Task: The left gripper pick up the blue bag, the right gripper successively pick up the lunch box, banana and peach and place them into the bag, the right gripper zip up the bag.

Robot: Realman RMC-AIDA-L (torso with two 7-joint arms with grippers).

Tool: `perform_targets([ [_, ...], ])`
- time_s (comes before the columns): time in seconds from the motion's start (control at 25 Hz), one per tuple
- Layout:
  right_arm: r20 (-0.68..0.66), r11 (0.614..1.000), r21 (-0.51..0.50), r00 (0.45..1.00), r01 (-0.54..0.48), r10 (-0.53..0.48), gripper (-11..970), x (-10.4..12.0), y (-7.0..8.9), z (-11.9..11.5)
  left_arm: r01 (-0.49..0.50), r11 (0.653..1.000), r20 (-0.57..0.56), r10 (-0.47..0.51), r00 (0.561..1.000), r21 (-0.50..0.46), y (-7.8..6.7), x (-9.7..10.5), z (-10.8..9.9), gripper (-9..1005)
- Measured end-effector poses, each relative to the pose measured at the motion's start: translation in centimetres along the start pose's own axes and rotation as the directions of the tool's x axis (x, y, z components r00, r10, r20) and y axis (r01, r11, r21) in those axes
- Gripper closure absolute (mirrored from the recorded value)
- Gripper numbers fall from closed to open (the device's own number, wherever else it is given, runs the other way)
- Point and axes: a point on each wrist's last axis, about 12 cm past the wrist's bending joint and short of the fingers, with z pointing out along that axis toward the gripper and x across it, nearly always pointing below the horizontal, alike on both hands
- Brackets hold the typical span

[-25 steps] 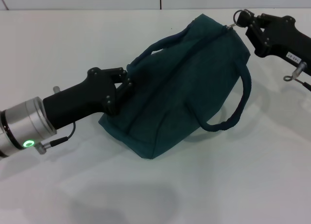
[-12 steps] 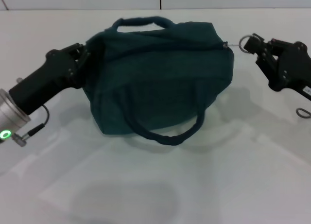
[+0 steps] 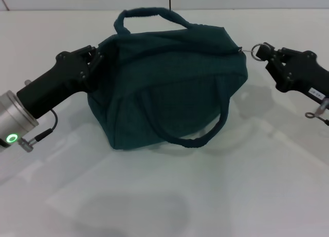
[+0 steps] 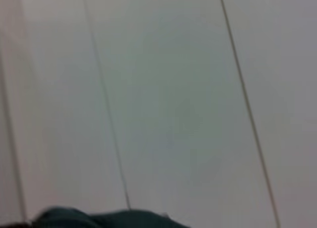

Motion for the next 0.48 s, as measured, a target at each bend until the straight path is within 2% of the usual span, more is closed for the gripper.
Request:
perform_targets([
  [0.48, -0.173, 0.995, 0.094, 0.985, 0.031, -0.014, 928, 1.4, -1.4, 1.9, 0.009, 1.000, -0.009, -0.009, 1.000, 0.011, 0.0, -0.1, 0.2, 941],
])
